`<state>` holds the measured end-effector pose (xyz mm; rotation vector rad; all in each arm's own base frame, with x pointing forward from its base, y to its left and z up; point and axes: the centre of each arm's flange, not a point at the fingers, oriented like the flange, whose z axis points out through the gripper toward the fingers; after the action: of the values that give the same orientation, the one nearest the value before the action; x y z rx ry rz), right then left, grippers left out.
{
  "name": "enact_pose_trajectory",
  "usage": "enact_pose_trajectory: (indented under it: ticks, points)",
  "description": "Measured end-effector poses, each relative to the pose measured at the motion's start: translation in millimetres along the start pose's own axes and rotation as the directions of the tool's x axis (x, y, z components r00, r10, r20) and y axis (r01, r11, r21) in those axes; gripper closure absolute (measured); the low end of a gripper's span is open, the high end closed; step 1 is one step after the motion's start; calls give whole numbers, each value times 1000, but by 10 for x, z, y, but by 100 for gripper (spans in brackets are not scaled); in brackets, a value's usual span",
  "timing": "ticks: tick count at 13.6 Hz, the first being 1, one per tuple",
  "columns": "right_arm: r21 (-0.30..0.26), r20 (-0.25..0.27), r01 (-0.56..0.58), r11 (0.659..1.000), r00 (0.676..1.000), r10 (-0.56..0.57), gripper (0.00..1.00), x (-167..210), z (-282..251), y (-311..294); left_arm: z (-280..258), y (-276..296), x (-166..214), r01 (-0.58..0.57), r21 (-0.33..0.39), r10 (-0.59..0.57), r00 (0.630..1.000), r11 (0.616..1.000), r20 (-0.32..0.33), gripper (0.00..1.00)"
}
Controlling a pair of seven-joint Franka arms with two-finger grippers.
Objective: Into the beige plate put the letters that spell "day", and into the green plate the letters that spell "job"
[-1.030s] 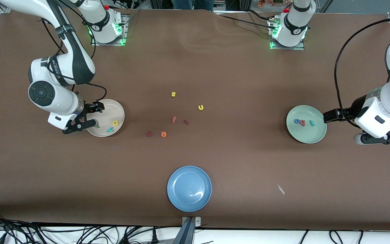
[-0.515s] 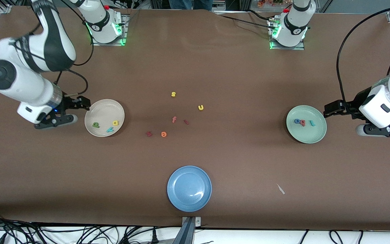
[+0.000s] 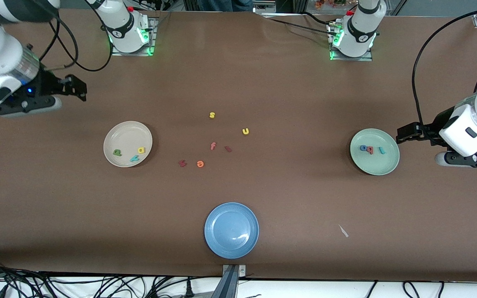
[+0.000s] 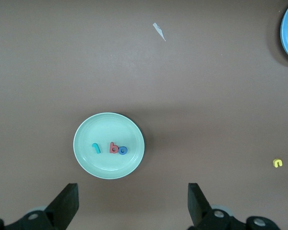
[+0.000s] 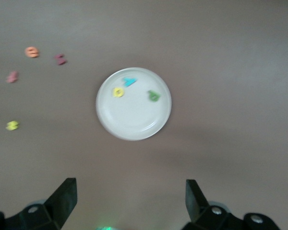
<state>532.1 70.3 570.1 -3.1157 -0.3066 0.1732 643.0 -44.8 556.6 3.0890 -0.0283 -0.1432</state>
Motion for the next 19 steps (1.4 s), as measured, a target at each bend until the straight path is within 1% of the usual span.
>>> enact_pose_trajectory:
  ticks: [1, 2, 3, 5, 11, 14, 16, 19]
  points:
    - [43, 11, -18, 999, 1000, 18, 0, -51, -57, 43, -12, -3, -5, 0, 0, 0, 1000, 1000, -2, 0]
    - [69, 16, -34, 997, 999, 33, 0, -73, -79, 107, -22, -5, -8, 0, 0, 0, 1000, 1000, -4, 0]
    - [77, 19, -43, 996, 999, 41, 0, -75, -73, 150, -32, -6, -9, 0, 0, 0, 1000, 1000, -8, 0]
    - [79, 23, -43, 996, 999, 42, 0, -67, -59, 162, -33, -5, -7, 0, 0, 0, 1000, 1000, -9, 0]
    - [71, 11, -39, 997, 999, 38, 0, -64, -127, 153, 1, -6, 10, 0, 0, 0, 1000, 1000, -4, 0]
    - [62, 3, -41, 997, 999, 41, 0, -64, -165, 172, -81, -6, 18, 0, -1, 0, 1000, 1000, -29, 0]
    - [47, 2, -41, 998, 999, 41, 0, -63, -179, 189, -181, -6, 11, 0, -2, 0, 999, 1000, -50, 0]
    - [42, 7, -41, 998, 999, 41, 0, -45, -153, 200, -216, -27, 8, 3, -1, -3, 998, 1000, -57, 0]
